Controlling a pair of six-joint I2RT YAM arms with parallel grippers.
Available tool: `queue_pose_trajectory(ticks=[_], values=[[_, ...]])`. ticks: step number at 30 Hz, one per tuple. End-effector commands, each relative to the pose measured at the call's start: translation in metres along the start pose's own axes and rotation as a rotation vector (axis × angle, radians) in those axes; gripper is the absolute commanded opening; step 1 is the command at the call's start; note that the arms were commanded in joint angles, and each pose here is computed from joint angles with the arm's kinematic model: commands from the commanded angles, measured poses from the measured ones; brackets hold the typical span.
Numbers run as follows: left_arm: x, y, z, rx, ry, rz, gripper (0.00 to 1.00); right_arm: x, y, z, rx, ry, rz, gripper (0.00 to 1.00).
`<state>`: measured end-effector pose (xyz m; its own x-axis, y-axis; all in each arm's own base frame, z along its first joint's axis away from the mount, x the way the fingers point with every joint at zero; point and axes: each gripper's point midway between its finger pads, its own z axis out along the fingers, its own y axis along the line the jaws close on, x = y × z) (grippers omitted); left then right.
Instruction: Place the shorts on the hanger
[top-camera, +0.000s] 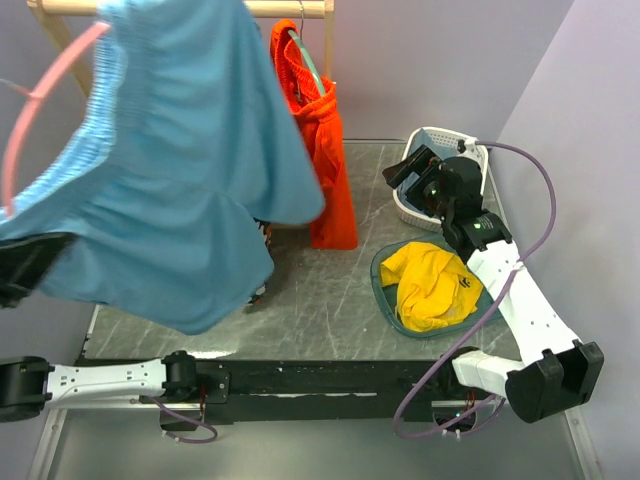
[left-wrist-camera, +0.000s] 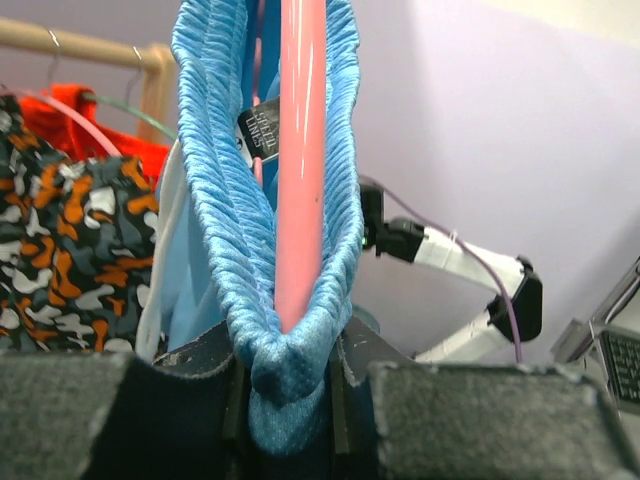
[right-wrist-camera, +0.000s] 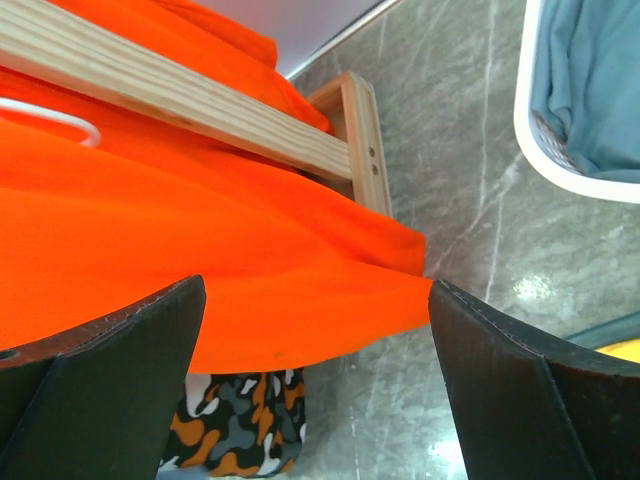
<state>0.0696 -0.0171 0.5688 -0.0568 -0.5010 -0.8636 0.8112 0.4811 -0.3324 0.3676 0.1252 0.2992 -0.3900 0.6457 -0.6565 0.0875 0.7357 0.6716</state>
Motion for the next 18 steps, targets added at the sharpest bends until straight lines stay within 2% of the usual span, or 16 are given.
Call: queue_pose_trajectory(ticks=[1,18], values=[[-0.056,-0.019,-0.024,0.093,-0.188,-0.006,0.01,-0.004,0.004,-0.003,-0.031,-0.046,-0.017,1.0],[-0.104,-0.033,-0.092,0.131,-0.376,0.031,0.01,0.02,-0.014,0.007,0.009,0.002,-0.029,1.0]])
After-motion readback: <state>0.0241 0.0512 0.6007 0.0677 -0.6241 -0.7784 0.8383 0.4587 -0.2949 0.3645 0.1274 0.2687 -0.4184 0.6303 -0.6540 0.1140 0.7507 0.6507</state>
